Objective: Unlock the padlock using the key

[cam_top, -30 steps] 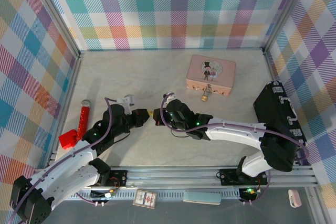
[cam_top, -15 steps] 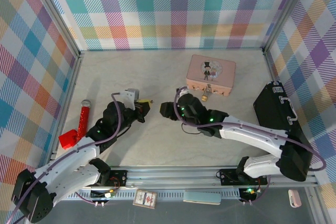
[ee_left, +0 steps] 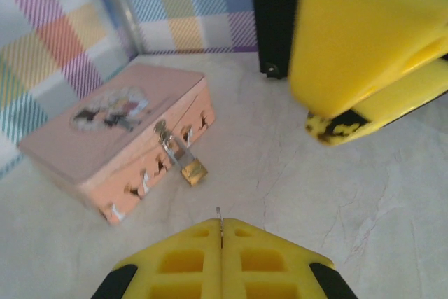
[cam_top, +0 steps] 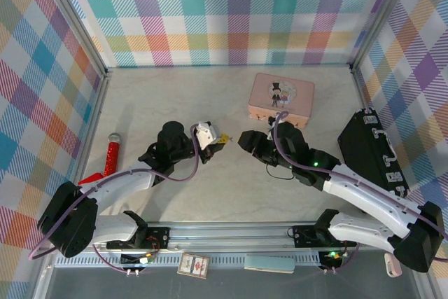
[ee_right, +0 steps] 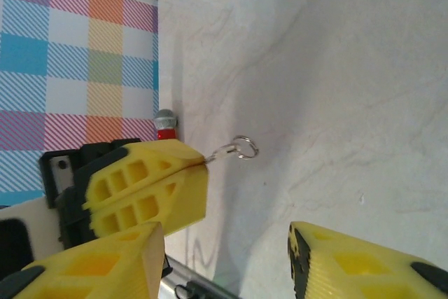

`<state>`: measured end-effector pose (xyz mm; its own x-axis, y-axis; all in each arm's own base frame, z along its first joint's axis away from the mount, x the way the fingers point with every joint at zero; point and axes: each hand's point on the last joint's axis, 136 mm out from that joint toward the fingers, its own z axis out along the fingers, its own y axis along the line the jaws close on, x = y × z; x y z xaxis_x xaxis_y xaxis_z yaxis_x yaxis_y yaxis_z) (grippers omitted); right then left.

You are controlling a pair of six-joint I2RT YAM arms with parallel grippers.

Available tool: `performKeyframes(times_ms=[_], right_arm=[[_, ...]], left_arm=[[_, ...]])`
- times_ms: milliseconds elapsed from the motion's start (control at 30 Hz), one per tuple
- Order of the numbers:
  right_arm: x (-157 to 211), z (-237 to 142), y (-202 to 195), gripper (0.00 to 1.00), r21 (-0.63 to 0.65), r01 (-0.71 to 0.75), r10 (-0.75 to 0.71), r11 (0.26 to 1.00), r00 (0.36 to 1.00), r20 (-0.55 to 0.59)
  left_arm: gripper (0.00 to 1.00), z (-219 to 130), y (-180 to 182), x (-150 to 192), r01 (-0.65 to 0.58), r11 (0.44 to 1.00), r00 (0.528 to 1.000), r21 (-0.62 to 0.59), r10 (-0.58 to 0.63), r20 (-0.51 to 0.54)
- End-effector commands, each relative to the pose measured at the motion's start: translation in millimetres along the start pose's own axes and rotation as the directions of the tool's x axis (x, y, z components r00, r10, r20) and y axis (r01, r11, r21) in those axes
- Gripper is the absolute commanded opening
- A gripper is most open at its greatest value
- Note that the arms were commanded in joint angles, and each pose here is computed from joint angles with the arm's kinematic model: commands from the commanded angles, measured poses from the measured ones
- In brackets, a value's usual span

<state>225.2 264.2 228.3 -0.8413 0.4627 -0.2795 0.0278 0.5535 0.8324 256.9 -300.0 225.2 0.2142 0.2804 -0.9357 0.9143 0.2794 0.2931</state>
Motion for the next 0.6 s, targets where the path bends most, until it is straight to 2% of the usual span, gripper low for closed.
performKeyframes(times_ms=[0,233,567], right_arm=[[11,-2,-8,0.47,0.007,-0.127,0.127,0.992,0.99,-0.061],[12,-3,-1,0.41,-0.022,-0.198,0.195,0.98,0.977,-0.09],[16,7,-3,0.35,-0.002,-0.256,0.254,0.967,0.96,-0.116]], left_arm=[[0.0,0,-13,-13,-0.218,0.971,0.975,0.1,0.213,0.062],[0.0,-5,-24,-5,-0.321,0.936,0.947,0.145,0.316,0.051],[0.0,-9,-33,-5,-0.382,0.912,0.923,0.148,0.372,0.096]])
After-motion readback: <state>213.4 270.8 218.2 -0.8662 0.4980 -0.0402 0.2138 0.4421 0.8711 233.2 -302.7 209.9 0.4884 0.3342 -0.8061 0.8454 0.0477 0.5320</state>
